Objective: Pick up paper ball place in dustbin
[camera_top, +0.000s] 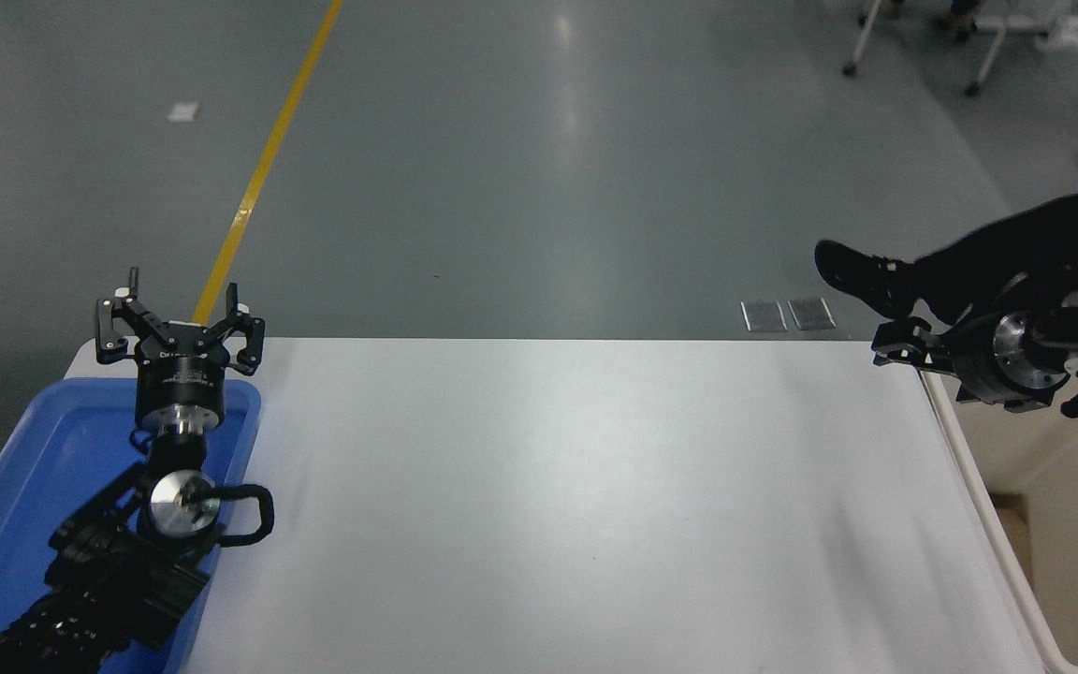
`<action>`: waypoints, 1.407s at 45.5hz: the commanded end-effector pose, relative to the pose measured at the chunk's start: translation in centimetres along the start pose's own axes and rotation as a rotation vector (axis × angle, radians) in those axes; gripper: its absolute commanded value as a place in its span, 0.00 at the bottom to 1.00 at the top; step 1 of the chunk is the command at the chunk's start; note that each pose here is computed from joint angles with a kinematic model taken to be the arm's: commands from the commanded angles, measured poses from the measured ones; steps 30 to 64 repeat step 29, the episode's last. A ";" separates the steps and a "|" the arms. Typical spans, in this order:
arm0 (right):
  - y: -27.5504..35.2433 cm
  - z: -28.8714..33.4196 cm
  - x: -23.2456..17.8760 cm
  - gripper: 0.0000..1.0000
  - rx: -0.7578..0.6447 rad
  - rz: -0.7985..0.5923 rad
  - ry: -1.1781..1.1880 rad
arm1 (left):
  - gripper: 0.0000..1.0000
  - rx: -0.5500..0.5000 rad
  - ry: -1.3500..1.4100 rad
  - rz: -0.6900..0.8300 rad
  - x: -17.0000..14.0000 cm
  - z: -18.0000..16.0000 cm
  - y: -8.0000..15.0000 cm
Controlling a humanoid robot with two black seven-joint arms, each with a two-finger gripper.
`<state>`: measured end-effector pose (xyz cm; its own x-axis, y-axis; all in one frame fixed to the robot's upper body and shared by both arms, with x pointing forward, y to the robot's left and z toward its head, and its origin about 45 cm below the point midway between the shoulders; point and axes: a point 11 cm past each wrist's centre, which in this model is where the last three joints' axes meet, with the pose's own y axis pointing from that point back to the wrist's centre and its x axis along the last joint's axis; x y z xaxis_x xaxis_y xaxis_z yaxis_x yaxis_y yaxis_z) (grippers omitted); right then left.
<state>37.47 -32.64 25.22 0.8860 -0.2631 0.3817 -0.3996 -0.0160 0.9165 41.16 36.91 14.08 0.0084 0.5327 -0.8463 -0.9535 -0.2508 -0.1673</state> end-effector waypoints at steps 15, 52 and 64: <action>12.3 -13.3 -5.8 1.00 0.152 -0.269 0.335 | 0.99 0.001 0.000 0.001 0.0 0.0 0.0; 12.3 -13.3 -6.5 1.00 0.163 -0.336 0.284 | 0.99 0.001 0.000 0.001 0.0 0.0 0.0; 12.3 -13.3 -6.5 1.00 0.163 -0.336 0.284 | 0.99 0.001 0.000 0.001 0.0 0.0 0.0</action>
